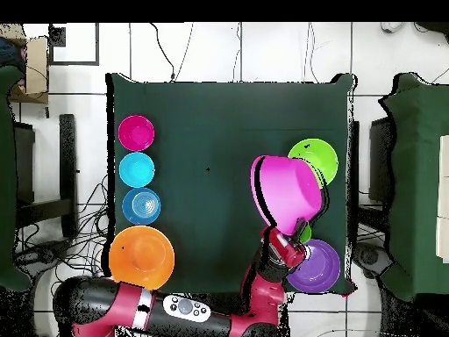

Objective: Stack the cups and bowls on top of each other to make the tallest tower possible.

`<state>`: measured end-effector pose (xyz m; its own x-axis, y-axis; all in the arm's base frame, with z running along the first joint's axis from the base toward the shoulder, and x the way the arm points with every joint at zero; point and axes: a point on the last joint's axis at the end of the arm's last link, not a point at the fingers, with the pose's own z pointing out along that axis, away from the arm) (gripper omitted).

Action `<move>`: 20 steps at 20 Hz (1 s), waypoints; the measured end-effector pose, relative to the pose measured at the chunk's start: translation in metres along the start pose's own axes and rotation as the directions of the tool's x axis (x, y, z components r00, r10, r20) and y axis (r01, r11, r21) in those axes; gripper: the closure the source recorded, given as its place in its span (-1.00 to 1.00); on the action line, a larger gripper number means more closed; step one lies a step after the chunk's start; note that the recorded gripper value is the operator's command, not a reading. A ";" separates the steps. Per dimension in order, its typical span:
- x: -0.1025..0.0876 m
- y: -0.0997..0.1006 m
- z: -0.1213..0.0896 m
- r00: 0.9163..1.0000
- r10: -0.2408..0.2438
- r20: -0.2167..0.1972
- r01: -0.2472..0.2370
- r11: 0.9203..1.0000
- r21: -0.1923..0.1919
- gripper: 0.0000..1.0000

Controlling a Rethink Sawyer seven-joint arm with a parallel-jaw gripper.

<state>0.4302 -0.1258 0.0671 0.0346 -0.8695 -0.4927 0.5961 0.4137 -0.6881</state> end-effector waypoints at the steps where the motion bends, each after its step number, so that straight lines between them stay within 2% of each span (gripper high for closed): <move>1: 0.002 0.001 -0.001 1.000 -0.001 -0.011 0.001 1.000 -0.009 1.00; 5: 0.002 0.003 -0.002 1.000 0.003 -0.015 -0.003 1.000 -0.017 1.00; 10: -0.009 0.006 0.000 1.000 0.018 0.013 -0.018 1.000 -0.007 1.00; 16: -0.032 0.011 0.003 0.995 0.046 0.086 -0.048 0.998 0.026 1.00; 20: -0.036 0.010 0.003 0.993 0.050 0.107 -0.055 0.998 0.043 1.00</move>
<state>0.4376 -0.0911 0.0797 0.1506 -0.8715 -0.4666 0.6271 0.4491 -0.6364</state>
